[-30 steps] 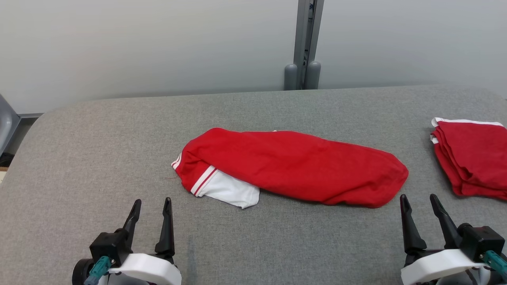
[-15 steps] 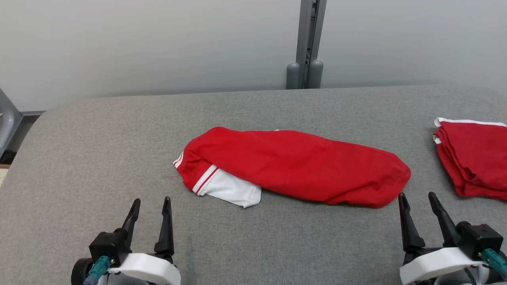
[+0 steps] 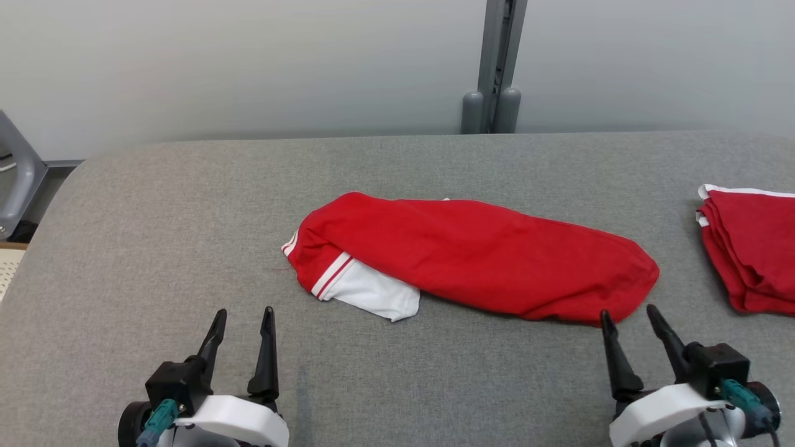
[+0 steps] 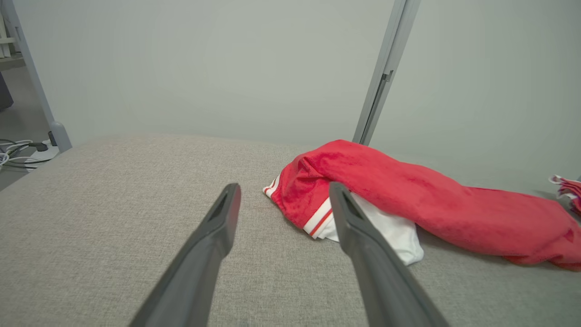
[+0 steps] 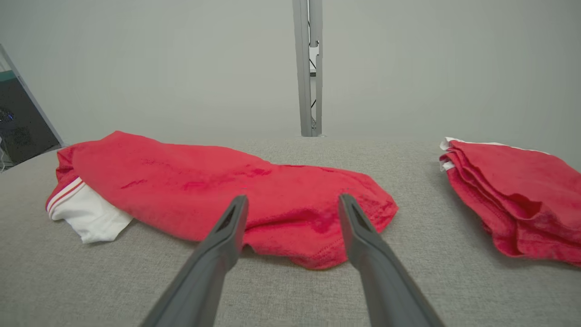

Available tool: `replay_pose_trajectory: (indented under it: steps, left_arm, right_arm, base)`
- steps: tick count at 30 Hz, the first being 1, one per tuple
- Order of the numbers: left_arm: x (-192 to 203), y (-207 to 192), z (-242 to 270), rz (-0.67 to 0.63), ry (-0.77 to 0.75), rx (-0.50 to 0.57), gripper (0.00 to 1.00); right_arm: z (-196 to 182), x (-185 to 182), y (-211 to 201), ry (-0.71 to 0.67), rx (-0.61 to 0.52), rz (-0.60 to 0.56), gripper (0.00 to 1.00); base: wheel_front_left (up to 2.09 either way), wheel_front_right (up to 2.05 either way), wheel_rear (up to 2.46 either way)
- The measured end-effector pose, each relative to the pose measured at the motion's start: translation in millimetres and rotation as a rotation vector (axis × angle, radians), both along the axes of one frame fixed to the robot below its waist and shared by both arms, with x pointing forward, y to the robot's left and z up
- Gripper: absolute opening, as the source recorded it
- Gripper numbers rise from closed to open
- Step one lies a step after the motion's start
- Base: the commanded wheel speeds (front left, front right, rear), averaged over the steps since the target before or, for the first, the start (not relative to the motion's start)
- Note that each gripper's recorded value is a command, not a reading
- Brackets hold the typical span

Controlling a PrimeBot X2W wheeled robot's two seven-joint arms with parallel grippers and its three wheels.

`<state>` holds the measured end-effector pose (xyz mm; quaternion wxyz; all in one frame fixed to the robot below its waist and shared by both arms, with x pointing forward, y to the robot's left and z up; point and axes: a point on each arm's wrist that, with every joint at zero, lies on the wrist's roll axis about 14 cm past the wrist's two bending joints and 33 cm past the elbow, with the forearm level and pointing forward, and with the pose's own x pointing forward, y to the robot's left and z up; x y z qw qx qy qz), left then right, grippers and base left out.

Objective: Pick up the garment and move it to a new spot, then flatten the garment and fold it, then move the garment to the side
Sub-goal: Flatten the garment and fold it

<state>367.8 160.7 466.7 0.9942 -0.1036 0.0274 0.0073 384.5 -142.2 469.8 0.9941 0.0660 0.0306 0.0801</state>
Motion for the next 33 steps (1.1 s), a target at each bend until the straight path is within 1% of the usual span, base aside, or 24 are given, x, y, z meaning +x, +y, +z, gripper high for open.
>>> replay_pose_trajectory:
  steps: [6, 13, 20, 21, 22, 23, 24, 26, 27, 33]
  left_arm:
    - [-0.9, 5.4, -3.1, 0.021, 0.011, -0.005, 1.00]
    - [-3.7, 19.4, -6.6, 0.068, 0.024, -0.009, 1.00]
    - [-8.8, 29.2, -13.7, 0.100, 0.048, -0.007, 1.00]
    - [-9.3, 30.6, -14.6, 0.106, 0.051, -0.007, 1.00]
    - [-9.9, 32.0, -15.6, 0.111, 0.055, -0.006, 1.00]
    - [-10.4, 33.2, -16.4, 0.116, 0.058, -0.006, 1.00]
    - [-10.8, 34.3, -17.0, 0.119, 0.060, -0.005, 1.00]
    - [-11.5, 35.9, -17.8, 0.124, 0.063, -0.004, 1.00]
    - [-11.7, 36.1, -17.7, 0.125, 0.063, -0.004, 1.00]
    - [-11.6, 30.9, -16.1, 0.109, 0.057, -0.005, 1.00]
  right_arm:
    - [-33.2, 3.3, 25.3, 0.121, -0.126, 0.106, 1.00]
    - [-62.7, 17.9, 32.0, 0.216, -0.290, 0.171, 1.00]
    - [-81.7, 34.4, 36.9, 0.273, -0.336, 0.203, 1.00]
    - [-83.3, 37.1, 36.8, 0.275, -0.341, 0.206, 0.98]
    - [-85.2, 39.5, 36.6, 0.279, -0.347, 0.209, 0.49]
    - [-86.5, 41.7, 37.0, 0.281, -0.348, 0.212, 0.40]
    - [-87.1, 44.0, 38.0, 0.280, -0.350, 0.215, 0.40]
    - [-86.3, 47.9, 40.8, 0.270, -0.348, 0.222, 0.05]
    - [-84.7, 49.7, 42.1, 0.262, -0.344, 0.223, 0.00]
    - [-61.0, 54.7, 51.7, 0.175, -0.276, 0.220, 0.00]
  base:
    - [0.00, 0.00, 0.00]
    - [0.00, 0.00, 0.00]
    - [0.00, 0.00, 0.00]
    - [0.00, 0.00, 0.00]
    - [0.00, 0.00, 0.00]
    - [0.00, 0.00, 0.00]
    - [0.00, 0.00, 0.00]
    - [0.00, 0.00, 0.00]
    - [0.00, 0.00, 0.00]
    - [0.00, 0.00, 0.00]
